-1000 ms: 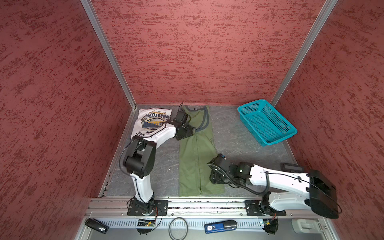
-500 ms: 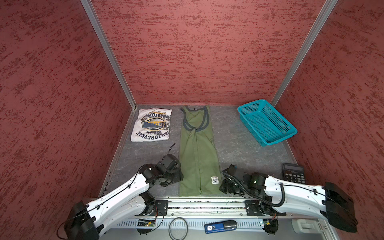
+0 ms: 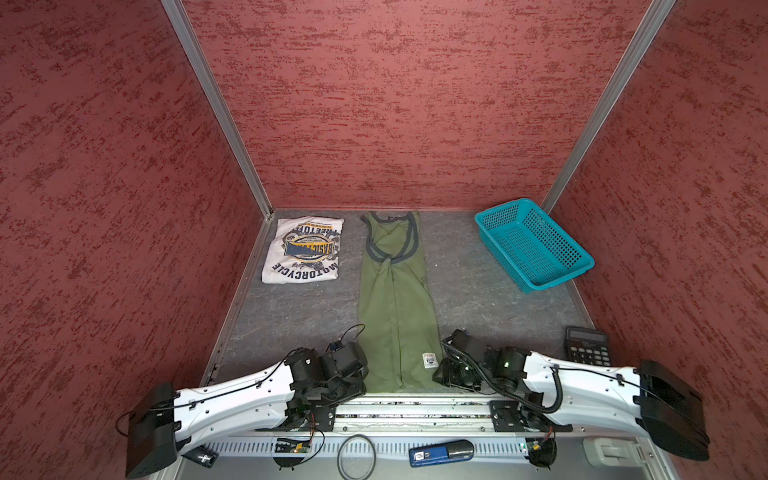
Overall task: Fold and stack the tank tops
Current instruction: 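Grasp the green strip's hem end nearest the robot with both grippers, then fold the hem end away from the robot over the strip with both grippers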
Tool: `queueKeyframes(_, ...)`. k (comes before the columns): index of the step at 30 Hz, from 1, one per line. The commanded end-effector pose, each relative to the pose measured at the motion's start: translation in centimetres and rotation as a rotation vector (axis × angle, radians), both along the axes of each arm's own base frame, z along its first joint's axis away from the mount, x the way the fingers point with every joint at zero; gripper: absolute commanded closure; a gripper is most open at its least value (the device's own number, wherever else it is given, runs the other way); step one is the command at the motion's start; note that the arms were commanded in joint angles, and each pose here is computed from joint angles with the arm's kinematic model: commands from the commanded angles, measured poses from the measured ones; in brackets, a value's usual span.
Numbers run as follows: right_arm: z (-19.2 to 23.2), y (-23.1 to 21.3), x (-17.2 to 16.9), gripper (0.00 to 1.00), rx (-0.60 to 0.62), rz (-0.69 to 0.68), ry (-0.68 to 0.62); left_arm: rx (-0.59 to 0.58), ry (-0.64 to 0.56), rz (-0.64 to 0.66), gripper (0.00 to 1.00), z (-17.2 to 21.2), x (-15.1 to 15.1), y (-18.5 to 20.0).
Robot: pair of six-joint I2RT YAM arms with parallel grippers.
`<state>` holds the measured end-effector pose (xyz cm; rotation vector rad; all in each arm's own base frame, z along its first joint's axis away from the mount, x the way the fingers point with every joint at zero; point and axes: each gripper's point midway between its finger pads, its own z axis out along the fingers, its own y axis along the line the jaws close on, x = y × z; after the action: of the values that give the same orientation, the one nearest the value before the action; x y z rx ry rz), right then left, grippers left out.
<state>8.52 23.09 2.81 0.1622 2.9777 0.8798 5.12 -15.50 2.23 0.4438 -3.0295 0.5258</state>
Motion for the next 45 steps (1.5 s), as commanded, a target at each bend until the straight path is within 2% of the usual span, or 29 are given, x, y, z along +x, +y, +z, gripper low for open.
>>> queueKeyframes(1, -1.4, -1.0, -0.5, 0.55, -0.045, -0.038, 0.043, -0.084, -0.011, 0.033, 0.43, -0.1, 0.7, -2.1)
queueKeyframes(6, -1.5, -0.8, -0.3, 0.65, -0.042, -0.035, 0.038, -0.076, -0.011, 0.034, 0.49, -0.6, 0.9, -2.4)
queueKeyframes(11, -0.7, -0.2, 0.2, 0.79, -0.041, -0.023, 0.012, -0.102, -0.036, 0.023, 0.67, 0.0, 1.4, -3.0)
queueKeyframes(15, 1.0, 0.5, 1.0, 0.87, -0.033, -0.007, -0.028, -0.135, -0.09, 0.027, 0.87, 1.5, 3.0, -3.8)
queueKeyframes(17, 2.1, 0.8, 1.8, 0.9, -0.037, -0.006, -0.063, -0.153, -0.121, 0.03, 0.93, 2.6, 4.2, -4.0)
queueKeyframes(22, 6.3, 0.9, 6.5, 0.93, -0.007, -0.033, -0.202, -0.201, -0.273, 0.035, 1.0, 8.0, 10.0, -4.4)
queueKeyframes(27, 10.6, 1.5, 15.1, 0.94, 0.076, -0.071, -0.348, -0.209, -0.417, 0.063, 1.0, 12.0, 18.9, -3.9)
queueKeyframes(31, 13.0, 2.5, 22.3, 0.95, 0.061, -0.052, -0.443, -0.164, -0.482, 0.078, 1.0, 13.4, 26.4, -3.3)
queueKeyframes(36, 12.5, 2.8, 29.7, 0.95, 0.025, -0.043, -0.462, -0.159, -0.533, 0.14, 1.0, 14.6, 34.0, -2.4)
queueKeyframes(39, 11.9, 2.7, 32.8, 0.95, 0.02, -0.041, -0.456, -0.159, -0.525, 0.142, 1.0, 14.2, 36.9, -2.7)
queueKeyframes(45, 10.1, 2.3, 37.0, 0.94, 0.015, -0.055, -0.442, -0.146, -0.482, 0.175, 1.0, 11.3, 39.8, -2.7)
